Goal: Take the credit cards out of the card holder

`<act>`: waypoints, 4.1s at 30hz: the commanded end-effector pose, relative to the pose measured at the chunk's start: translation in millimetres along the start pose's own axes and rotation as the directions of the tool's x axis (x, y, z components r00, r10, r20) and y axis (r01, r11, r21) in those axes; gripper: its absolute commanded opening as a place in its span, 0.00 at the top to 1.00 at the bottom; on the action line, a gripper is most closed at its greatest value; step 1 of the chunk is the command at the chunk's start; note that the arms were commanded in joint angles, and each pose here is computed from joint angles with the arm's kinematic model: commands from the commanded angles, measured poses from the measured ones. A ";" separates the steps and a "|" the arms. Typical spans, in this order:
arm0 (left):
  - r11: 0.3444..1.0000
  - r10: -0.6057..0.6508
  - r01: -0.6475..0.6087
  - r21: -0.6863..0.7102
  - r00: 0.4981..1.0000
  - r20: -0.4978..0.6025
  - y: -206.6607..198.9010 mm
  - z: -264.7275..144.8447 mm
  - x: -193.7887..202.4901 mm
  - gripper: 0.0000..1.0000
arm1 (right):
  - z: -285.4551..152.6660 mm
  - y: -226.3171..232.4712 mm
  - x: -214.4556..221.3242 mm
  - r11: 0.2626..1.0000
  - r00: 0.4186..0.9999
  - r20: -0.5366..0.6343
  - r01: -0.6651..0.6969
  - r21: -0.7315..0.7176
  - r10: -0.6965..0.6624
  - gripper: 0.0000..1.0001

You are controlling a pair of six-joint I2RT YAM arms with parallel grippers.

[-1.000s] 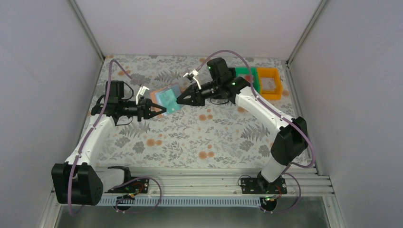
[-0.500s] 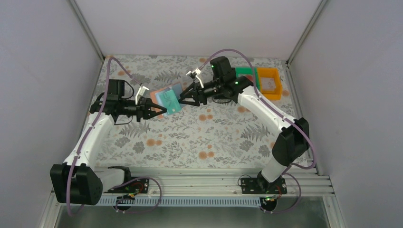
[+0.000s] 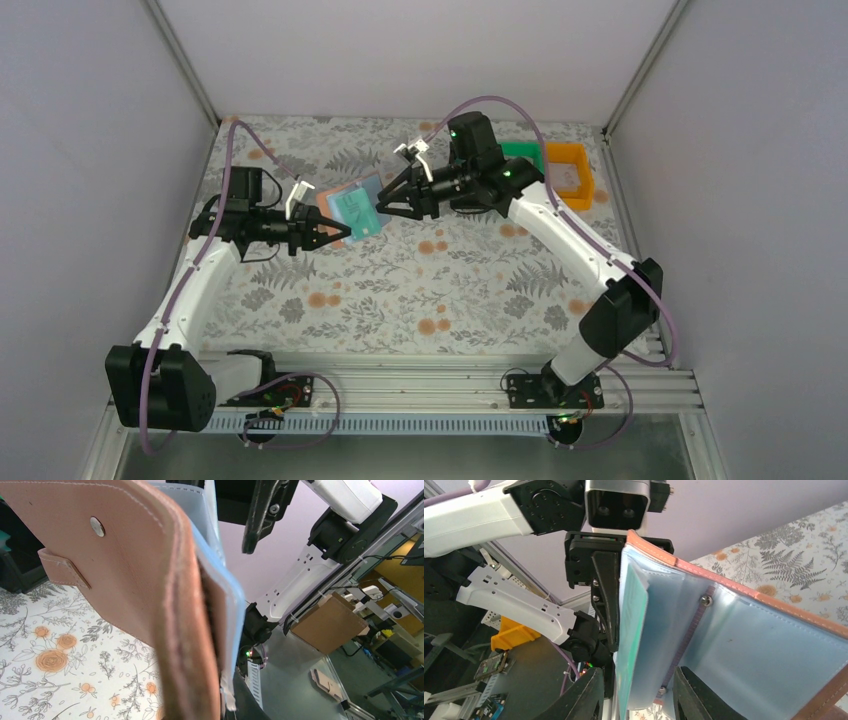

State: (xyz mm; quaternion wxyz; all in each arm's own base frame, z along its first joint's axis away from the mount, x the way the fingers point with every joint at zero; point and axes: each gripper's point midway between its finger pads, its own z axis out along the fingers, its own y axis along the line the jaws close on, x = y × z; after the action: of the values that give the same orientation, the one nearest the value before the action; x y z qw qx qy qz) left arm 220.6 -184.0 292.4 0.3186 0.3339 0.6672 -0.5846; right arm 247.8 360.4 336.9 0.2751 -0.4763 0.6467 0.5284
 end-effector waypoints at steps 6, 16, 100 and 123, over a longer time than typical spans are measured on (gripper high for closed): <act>0.997 0.066 -0.066 0.030 0.998 0.014 -9.5 -0.2 -5.4 0.98 | 11.6 0.4 -4.8 1.000 1.000 -0.002 -0.002 -0.030 0.002 0.61; 0.997 0.063 -0.064 0.037 0.998 0.016 -10.7 -0.3 -5.7 0.98 | 16.2 -6.9 3.4 1.000 0.999 -0.022 -0.026 -0.014 0.025 0.76; 0.981 0.039 -0.029 -0.194 0.998 0.045 23.4 -17.7 -7.9 0.98 | -212.9 -107.7 25.9 0.707 0.866 0.467 -0.442 0.552 0.176 0.96; 0.969 0.016 -0.002 -0.246 0.998 0.058 38.1 -24.9 -4.6 0.98 | -260.4 -106.3 72.0 0.640 0.740 0.628 -0.608 0.470 0.242 0.96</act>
State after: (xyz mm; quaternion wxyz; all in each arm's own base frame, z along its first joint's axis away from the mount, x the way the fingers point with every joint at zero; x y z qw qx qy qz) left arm 253.0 -157.9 275.3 0.3666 0.2725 0.7289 -0.5099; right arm 358.1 92.9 297.1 0.4410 -0.0291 0.7972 0.4112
